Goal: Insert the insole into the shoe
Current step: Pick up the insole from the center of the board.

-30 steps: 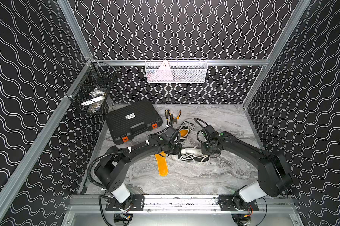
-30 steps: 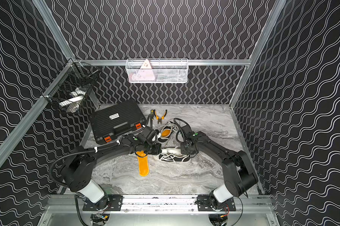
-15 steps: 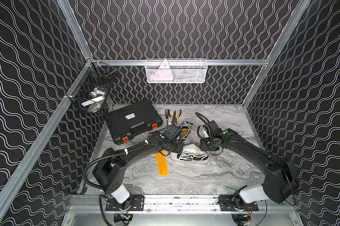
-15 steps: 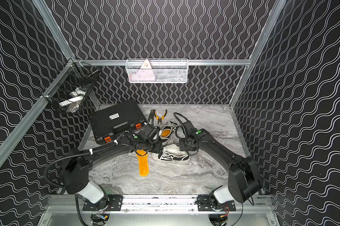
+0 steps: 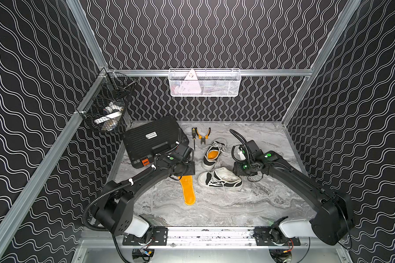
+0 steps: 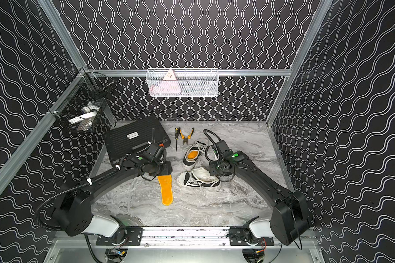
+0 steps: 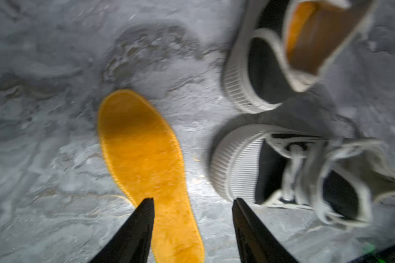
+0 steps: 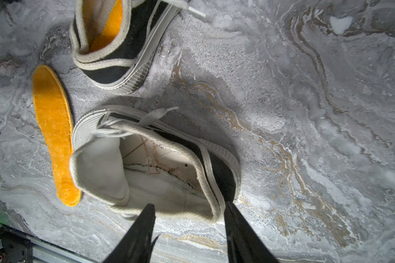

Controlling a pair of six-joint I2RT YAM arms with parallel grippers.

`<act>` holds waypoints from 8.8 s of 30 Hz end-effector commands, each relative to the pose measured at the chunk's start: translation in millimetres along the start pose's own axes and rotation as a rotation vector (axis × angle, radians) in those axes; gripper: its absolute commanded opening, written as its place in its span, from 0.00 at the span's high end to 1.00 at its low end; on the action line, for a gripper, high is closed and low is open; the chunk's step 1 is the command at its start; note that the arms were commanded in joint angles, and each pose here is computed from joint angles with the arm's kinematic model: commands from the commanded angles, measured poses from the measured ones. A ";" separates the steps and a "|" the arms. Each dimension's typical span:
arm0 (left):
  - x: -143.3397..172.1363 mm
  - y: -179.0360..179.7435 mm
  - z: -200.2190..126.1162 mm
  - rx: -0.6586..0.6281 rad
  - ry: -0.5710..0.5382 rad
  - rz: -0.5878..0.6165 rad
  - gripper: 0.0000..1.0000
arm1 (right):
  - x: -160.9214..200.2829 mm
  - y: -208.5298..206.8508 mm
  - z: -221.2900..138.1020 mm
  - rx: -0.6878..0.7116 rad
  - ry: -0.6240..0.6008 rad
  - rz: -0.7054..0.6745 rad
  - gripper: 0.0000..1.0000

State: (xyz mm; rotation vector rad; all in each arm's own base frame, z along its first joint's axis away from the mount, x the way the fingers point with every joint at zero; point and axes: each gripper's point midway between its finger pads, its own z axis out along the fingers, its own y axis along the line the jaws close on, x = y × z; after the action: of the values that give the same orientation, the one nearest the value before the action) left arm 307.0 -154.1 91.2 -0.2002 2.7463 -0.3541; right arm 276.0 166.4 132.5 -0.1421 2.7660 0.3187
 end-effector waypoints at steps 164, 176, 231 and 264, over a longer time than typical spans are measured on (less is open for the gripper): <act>-68.8 -131.5 -135.9 0.690 -0.066 0.510 1.00 | -58.3 158.3 -90.7 -0.499 -0.464 -0.705 0.39; -54.0 -132.1 -130.2 0.744 -0.012 0.409 1.00 | -54.3 134.9 -63.9 -0.336 -0.522 -0.693 0.34; -66.9 -140.2 -136.5 0.775 0.044 0.106 1.00 | -54.5 162.7 -41.0 -0.372 -0.643 -0.919 0.20; -42.0 -134.6 -155.6 0.814 0.022 0.377 1.00 | -60.0 172.7 -47.6 -0.382 -0.647 -0.997 0.18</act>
State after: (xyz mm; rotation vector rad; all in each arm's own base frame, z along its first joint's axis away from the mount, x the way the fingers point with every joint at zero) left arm 305.6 -236.0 272.2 0.4612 2.4057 -1.2306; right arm 294.1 319.4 222.9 -1.1692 1.7439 0.4660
